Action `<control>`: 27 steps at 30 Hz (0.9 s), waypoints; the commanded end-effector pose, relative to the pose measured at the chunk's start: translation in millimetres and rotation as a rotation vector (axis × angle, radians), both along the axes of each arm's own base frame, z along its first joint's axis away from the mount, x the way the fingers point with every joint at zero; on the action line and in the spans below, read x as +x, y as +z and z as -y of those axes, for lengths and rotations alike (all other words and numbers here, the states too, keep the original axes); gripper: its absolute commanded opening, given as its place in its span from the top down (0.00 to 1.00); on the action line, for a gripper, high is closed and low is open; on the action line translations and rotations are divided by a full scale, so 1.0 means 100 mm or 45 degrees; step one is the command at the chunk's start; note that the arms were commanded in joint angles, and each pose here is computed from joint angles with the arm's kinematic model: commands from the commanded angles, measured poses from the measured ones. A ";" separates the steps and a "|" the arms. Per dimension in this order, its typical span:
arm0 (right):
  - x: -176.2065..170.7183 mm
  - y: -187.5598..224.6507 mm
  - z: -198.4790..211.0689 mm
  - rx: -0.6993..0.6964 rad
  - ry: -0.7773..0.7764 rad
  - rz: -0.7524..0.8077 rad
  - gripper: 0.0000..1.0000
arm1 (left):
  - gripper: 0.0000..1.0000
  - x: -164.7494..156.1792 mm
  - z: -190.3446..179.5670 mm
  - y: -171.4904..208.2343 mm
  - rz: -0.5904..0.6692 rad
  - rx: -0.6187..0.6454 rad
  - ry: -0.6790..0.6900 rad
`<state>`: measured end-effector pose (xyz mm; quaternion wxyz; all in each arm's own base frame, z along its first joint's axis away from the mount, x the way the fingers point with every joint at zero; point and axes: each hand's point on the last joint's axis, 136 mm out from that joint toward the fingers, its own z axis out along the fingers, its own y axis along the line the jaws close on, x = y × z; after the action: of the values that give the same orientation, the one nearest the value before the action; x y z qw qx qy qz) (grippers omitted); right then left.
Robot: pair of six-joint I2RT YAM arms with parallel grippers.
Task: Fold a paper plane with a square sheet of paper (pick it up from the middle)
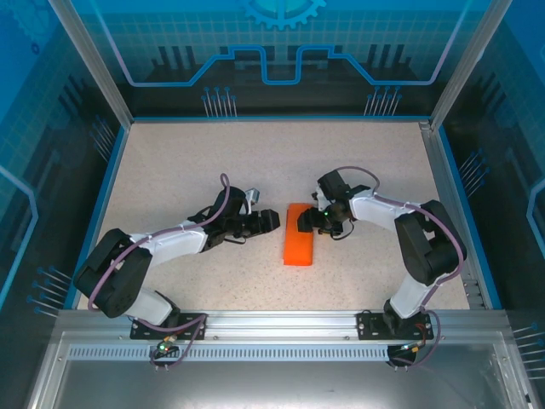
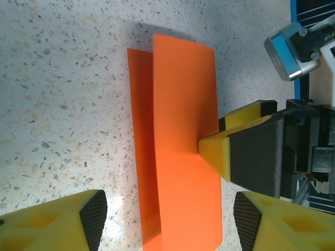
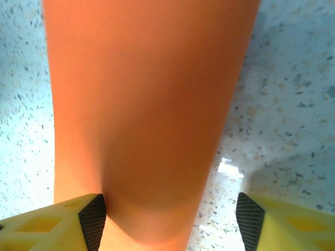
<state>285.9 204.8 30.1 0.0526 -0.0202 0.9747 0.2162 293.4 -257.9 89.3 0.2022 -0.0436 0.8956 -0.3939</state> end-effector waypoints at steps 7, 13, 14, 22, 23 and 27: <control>-0.04 -0.10 0.06 -0.107 0.022 -0.062 0.27 | 0.33 -0.03 0.08 0.07 -0.005 -0.041 -0.029; -0.07 -0.21 0.06 -0.164 0.012 -0.088 0.24 | 0.34 -0.04 0.09 0.09 0.001 -0.044 -0.031; -0.08 -0.23 0.05 -0.177 0.021 -0.091 0.24 | 0.34 -0.03 0.09 0.09 0.002 -0.042 -0.030; -0.12 -0.36 0.13 -0.264 0.019 -0.130 0.20 | 0.35 -0.04 0.08 0.06 -0.003 -0.032 -0.023; -0.13 -0.38 0.15 -0.278 0.013 -0.136 0.20 | 0.35 -0.03 0.08 0.06 -0.003 -0.031 -0.023; -0.13 -0.43 0.19 -0.310 -0.009 -0.145 0.20 | 0.37 -0.04 0.09 0.06 -0.006 -0.033 -0.026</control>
<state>285.0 203.0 17.7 0.0248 -0.0203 0.9879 0.1520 290.6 -260.8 89.6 0.1955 -0.0460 0.8950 -0.3984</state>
